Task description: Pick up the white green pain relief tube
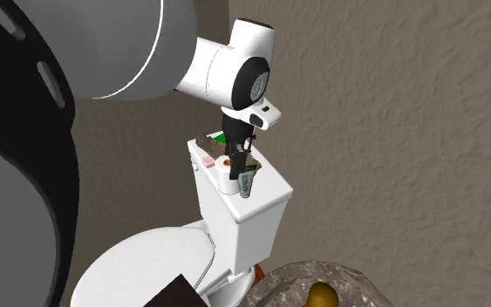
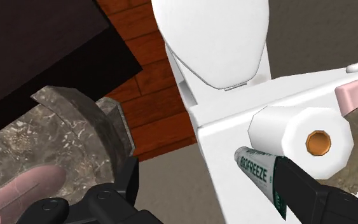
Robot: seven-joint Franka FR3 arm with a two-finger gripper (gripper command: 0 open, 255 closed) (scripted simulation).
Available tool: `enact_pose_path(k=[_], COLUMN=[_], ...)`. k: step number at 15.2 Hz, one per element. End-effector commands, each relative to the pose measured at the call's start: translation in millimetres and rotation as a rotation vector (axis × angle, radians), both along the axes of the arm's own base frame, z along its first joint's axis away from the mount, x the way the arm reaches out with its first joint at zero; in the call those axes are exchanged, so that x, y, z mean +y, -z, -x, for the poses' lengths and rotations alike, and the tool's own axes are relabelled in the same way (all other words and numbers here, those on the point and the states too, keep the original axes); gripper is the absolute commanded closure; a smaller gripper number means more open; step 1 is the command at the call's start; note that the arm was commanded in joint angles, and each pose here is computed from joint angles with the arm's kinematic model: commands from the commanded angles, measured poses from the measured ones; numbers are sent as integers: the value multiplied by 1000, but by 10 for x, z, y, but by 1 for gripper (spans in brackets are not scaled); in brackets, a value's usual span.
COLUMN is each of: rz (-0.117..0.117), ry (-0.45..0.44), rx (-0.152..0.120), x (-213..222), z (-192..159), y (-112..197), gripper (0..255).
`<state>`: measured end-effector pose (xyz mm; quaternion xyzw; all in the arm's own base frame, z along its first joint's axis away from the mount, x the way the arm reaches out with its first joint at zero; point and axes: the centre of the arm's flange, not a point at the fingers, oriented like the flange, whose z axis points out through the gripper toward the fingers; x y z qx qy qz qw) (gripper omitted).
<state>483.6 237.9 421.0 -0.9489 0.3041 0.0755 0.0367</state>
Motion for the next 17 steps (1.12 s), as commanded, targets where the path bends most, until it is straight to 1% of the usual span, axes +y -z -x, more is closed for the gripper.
enact_pose_path(k=[1, 11, 17], rz=[-5, -26, -26], ry=[47, 257, 257], rx=[13, 71, 71], x=[138, 748, 748], z=[-159, -1012, -1012], y=[158, 903, 1220], gripper=[0, 0, 0])
